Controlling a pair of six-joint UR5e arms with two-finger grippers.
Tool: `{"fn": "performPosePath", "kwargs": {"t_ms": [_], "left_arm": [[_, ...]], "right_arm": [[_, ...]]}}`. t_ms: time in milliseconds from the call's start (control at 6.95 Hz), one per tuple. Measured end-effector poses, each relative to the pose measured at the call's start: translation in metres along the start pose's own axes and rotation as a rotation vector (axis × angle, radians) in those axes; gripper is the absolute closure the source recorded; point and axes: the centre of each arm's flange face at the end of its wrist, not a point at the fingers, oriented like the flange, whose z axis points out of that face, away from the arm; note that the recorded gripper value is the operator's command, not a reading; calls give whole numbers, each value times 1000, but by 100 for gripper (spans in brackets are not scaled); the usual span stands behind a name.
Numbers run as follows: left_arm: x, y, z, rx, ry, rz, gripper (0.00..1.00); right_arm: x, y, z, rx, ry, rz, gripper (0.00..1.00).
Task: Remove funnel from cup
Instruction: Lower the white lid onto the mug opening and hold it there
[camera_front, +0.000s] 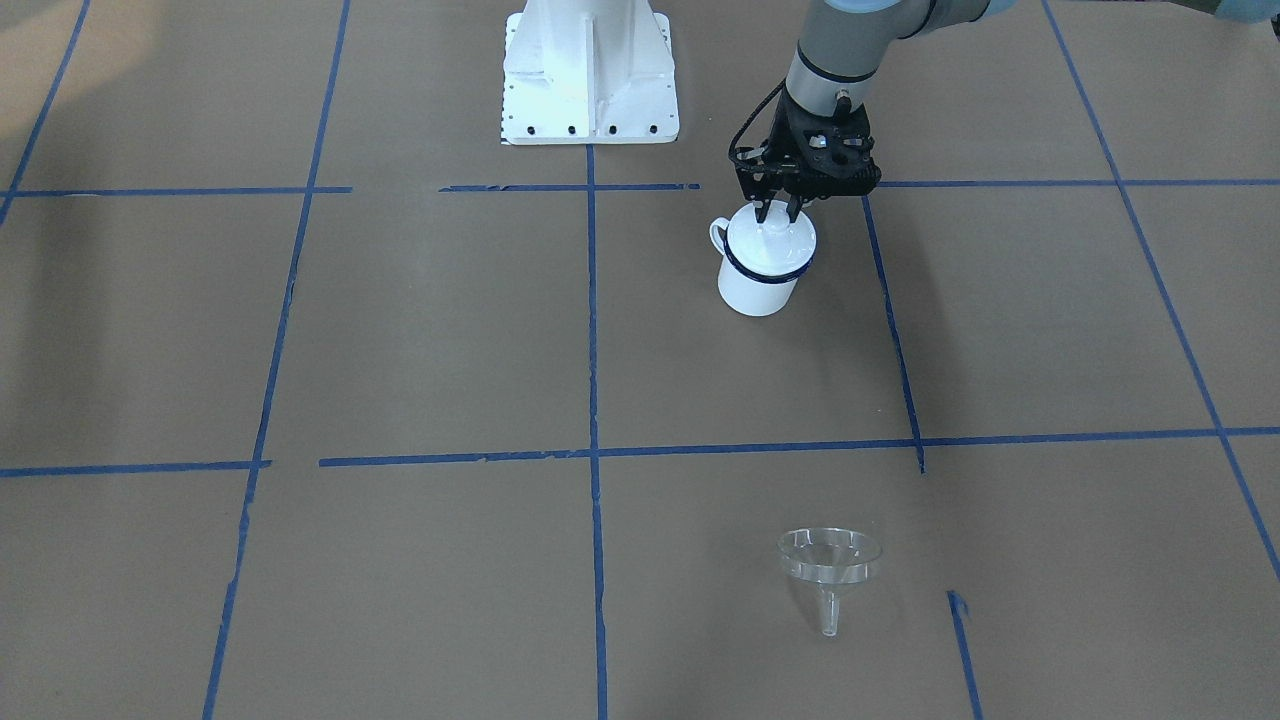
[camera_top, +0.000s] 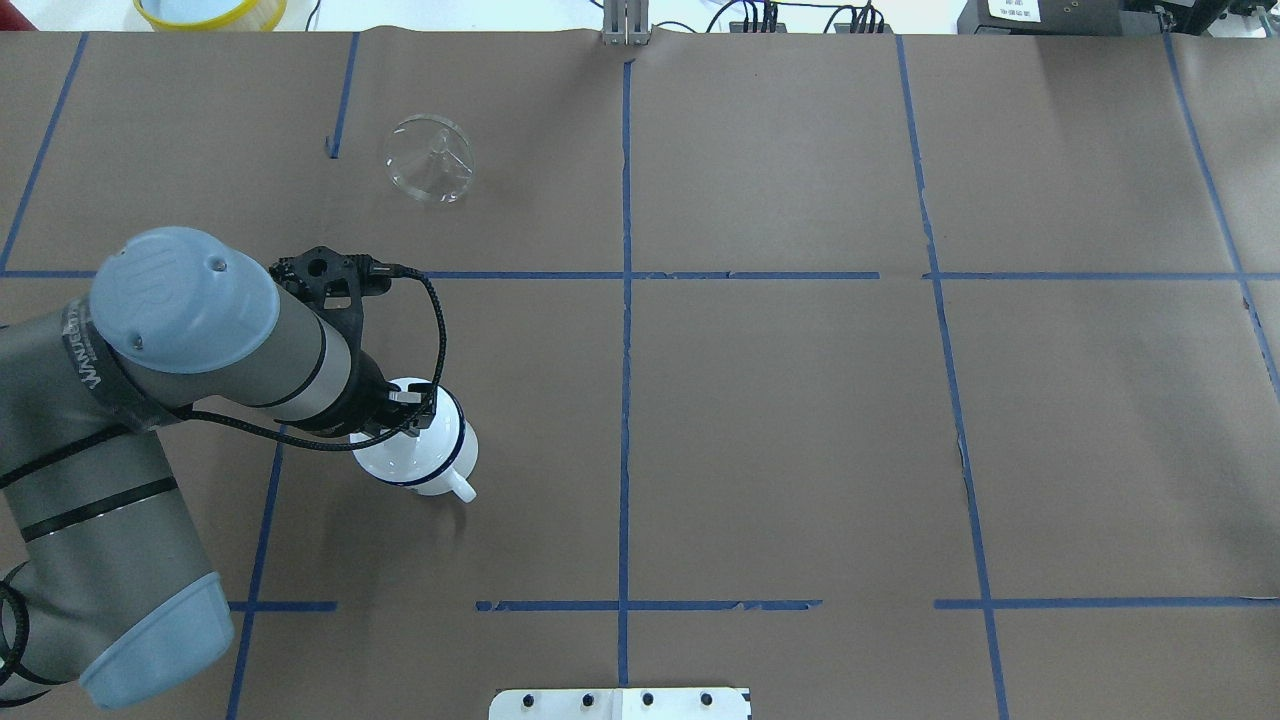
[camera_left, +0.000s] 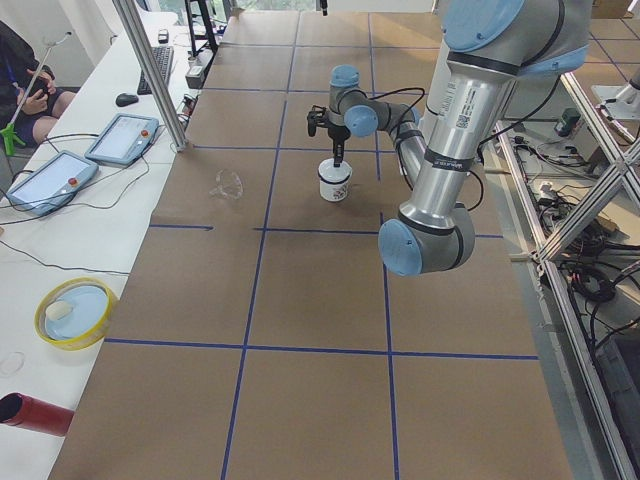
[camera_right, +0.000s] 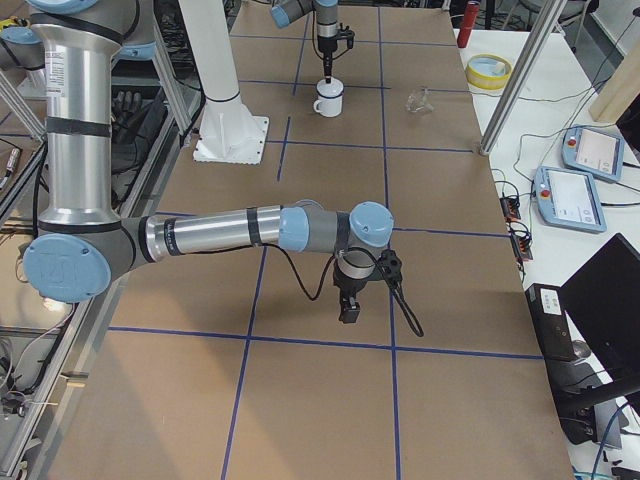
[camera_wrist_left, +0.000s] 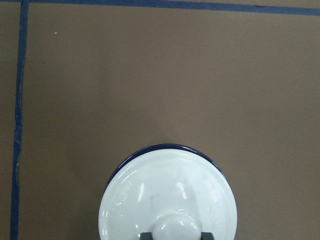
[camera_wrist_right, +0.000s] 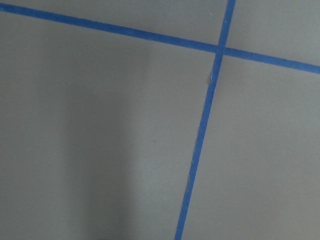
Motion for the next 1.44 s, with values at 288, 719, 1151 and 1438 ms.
{"fn": "performPosePath", "kwargs": {"t_ms": [288,719,1151,1438], "left_arm": [[0,1,1,-2,-1,2,100],[0,0,3,-4,-5,3,83],[1,2,7,-8,-9,9,0],[1,2,8,-9,-11,11,0]], "right_arm": [[0,0,0,0,0,0,0],[0,0,0,0,0,0,0],[0,0,0,0,0,0,0],[0,0,0,-1,0,1,0]]}}
